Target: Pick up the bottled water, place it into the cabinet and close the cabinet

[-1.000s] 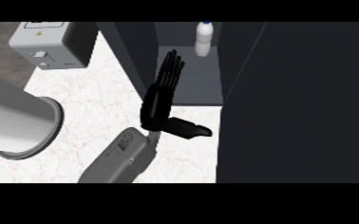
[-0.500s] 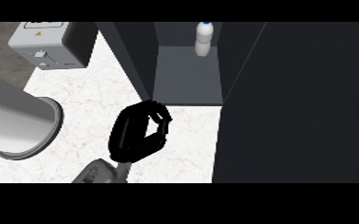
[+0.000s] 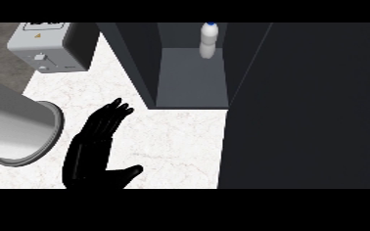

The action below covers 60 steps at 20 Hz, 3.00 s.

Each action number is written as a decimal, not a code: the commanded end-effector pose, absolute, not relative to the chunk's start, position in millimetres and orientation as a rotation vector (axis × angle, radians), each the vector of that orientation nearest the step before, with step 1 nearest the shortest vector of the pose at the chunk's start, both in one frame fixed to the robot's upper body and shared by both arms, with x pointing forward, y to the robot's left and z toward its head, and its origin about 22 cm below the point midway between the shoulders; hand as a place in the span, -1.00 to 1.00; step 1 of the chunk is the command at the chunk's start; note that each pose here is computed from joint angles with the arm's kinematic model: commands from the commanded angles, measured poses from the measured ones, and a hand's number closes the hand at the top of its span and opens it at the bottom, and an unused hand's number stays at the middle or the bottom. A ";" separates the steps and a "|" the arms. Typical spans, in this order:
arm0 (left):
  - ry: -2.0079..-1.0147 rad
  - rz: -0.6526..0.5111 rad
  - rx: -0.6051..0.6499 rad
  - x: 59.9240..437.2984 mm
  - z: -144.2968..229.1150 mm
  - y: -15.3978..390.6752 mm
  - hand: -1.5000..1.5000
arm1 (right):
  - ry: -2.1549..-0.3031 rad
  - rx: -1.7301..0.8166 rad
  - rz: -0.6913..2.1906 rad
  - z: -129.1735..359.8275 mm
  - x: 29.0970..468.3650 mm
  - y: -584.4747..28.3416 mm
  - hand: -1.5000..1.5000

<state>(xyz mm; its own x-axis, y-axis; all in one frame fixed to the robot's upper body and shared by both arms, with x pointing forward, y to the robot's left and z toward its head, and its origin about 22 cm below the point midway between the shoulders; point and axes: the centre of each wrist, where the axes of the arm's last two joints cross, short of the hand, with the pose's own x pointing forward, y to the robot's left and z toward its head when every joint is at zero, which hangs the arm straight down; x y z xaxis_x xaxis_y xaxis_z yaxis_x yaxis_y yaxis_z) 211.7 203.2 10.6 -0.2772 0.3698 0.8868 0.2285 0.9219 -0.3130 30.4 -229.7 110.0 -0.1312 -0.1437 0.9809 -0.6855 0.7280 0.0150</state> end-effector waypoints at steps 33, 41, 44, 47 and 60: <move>-1.855 0.138 -0.537 161.0 55.4 326.9 -1.00 | -1.608 0.986 0.758 133.1 48.2 -165.8 1.00; -1.842 0.079 -0.559 162.5 59.1 334.0 -1.00 | -1.607 0.885 0.979 134.4 65.4 -173.7 1.00; -1.846 0.076 -0.567 165.0 61.5 333.5 -1.00 | -1.612 0.860 1.097 138.6 72.4 -178.8 -1.00; -1.849 0.063 -0.561 166.4 65.6 338.5 -1.00 | -1.660 0.845 1.096 143.5 77.5 -178.9 1.00; -1.861 0.078 -0.565 169.9 65.9 346.4 -1.00 | -1.656 0.814 1.169 144.3 95.2 -172.3 1.00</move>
